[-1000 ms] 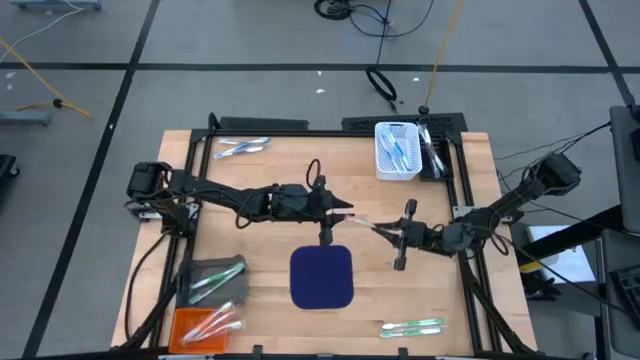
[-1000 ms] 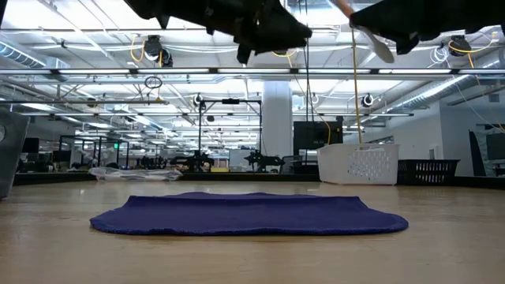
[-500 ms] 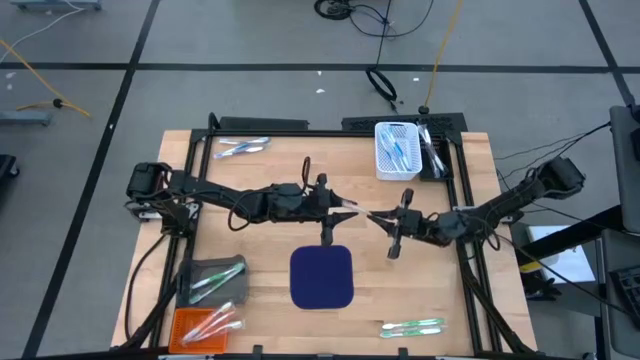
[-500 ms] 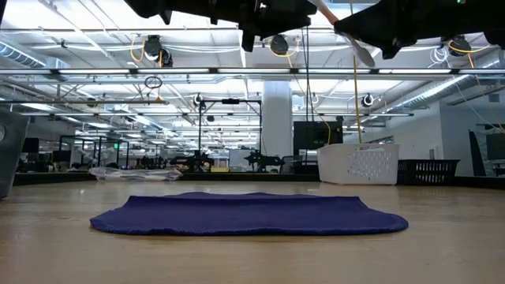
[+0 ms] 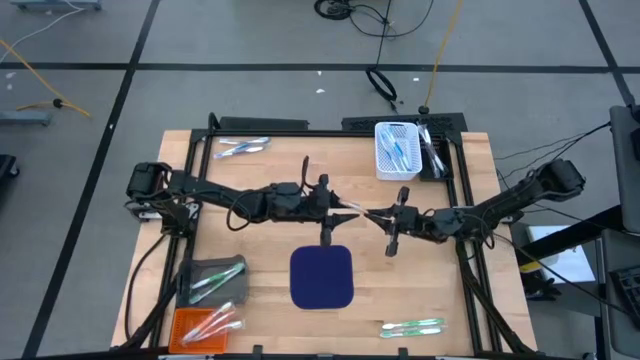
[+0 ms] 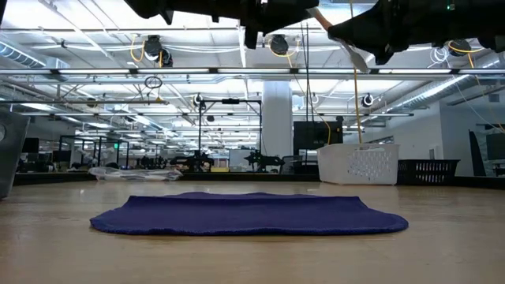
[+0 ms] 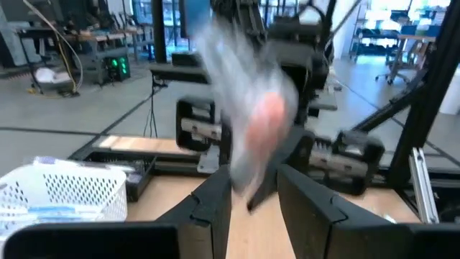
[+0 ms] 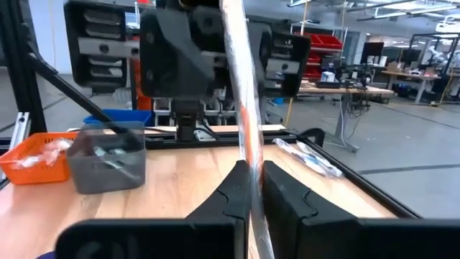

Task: Pick & Place Toothbrushes
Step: Put the orange toothbrush into the orange basket

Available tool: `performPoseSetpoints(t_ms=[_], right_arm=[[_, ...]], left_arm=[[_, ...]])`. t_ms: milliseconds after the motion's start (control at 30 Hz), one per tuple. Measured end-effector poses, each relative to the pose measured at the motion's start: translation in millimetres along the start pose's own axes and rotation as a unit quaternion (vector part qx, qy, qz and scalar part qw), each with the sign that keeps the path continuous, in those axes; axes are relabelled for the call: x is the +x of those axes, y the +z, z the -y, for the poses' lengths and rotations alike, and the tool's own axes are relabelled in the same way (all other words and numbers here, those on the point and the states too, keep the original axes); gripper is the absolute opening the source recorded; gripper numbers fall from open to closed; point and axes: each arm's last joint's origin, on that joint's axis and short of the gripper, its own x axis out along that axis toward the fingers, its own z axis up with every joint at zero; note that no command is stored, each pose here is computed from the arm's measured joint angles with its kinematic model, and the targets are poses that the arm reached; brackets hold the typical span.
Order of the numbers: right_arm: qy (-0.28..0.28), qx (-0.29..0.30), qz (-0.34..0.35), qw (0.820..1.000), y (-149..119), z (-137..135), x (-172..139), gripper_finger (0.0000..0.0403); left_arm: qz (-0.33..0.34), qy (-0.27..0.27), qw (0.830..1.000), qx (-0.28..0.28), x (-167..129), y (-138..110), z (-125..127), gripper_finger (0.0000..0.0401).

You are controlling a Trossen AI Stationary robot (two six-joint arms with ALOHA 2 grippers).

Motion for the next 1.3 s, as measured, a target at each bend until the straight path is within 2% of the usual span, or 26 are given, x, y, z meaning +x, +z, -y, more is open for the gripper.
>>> performPoseSetpoints(t_ms=[200,367,533,800,933,1067,1300], right_arm=[[-0.001,0.001,0.007,1.0,-2.4,-1.9,3.1,0.0013],[0.0,-0.002,0.006,1.0,-2.8,-2.1,3.2,0.0013],[0.001,-0.002,0.005,1.0,-3.0,-2.3,3.1,0.003],[0.004,-0.012,0.008,1.0,-2.3,-2.8,2.9,0.0089],[-0.001,-0.013,0.003,1.0,-3.3,-2.5,3.0,0.0125],[-0.001,-0.019,-0.009,1.0,-5.8,-2.6,2.9,0.015],[0.0,-0.027,-0.021,0.999,-8.5,-2.7,2.9,0.0164]], left_arm=[[0.009,0.0,1.0,0.001,0.0,1.8,0.0,0.0104],[0.005,0.002,1.0,0.003,0.0,1.0,-0.4,0.0019],[0.003,0.002,1.0,0.001,0.0,0.6,-0.1,0.0012],[-0.013,-0.002,1.0,0.002,-6.5,5.7,6.3,0.0008],[-0.047,0.001,0.999,0.002,-21.0,15.1,15.5,0.0008],[-0.082,-0.018,0.996,-0.022,-43.0,28.4,30.3,0.0008],[-0.164,-0.06,0.978,-0.116,-94.0,46.3,64.3,0.0008]])
